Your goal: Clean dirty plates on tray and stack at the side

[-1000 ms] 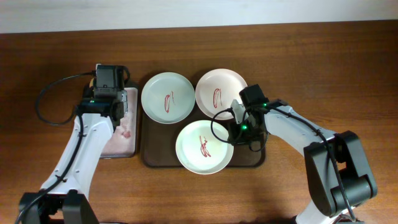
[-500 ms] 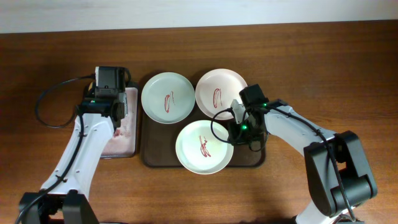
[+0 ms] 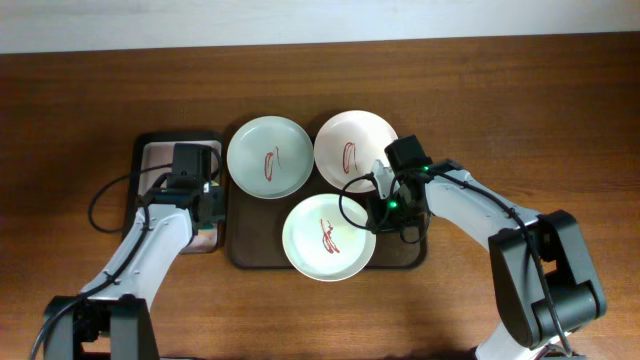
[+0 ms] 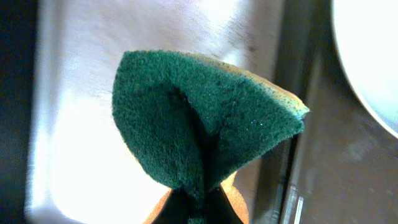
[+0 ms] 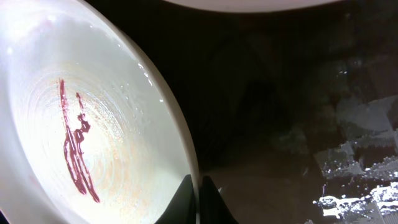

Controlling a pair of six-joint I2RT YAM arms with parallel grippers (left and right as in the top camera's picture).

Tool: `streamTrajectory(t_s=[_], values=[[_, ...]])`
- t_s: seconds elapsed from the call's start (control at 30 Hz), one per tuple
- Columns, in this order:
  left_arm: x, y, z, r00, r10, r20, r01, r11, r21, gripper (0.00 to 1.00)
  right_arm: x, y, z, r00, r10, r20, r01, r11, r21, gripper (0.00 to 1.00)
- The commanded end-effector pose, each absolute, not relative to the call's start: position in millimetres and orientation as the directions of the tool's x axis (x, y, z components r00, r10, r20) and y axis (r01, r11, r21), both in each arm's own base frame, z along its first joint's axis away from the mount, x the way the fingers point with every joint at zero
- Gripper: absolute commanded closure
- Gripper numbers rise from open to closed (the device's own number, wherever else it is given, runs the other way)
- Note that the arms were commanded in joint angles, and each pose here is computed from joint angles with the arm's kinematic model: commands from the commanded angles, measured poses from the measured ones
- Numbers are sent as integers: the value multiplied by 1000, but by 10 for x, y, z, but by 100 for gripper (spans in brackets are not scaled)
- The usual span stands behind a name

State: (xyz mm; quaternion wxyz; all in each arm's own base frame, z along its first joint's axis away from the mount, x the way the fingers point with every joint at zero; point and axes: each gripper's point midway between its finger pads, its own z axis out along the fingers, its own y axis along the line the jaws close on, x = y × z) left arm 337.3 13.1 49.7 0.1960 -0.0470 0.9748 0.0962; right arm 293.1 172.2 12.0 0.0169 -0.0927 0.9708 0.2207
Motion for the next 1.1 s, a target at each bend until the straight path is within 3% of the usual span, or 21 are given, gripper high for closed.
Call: streamTrajectory(t_s=[0.0,0.2,0.47,0.63,0.77,0.9,1.07], values=[[3316,-73,436,-922,-68,-382,-96,994,54,100,2964,1769,147,-982,-174,-80,-191,880,435,96],[3330,-195,436,-922,-69,-380,-69,998,-13,100,2963,1769,147,-982,-174,-79,-191,880,435,96],[3350,-158,470,-917,-67,-392,-77,997,10,100,2964,1769,147,-981,-174,-80,-192,880,435,96],[3528,-190,890,-873,-71,-482,-73,997,-14,100,2966,1769,147,-981,-174,-81,-192,880,435,96],[3616,-596,1324,-829,-70,-554,60,975,-214,100,2966,1770,147,-981,-174,-81,-192,880,435,96],[3459,-1169,1403,-856,-25,-517,231,875,-426,100,2965,1770,147,-981,-174,-80,-192,880,435,92],[3314,-1569,1222,-912,-21,-409,209,834,-510,100,2965,1770,147,-981,-174,-80,-192,880,435,92]])
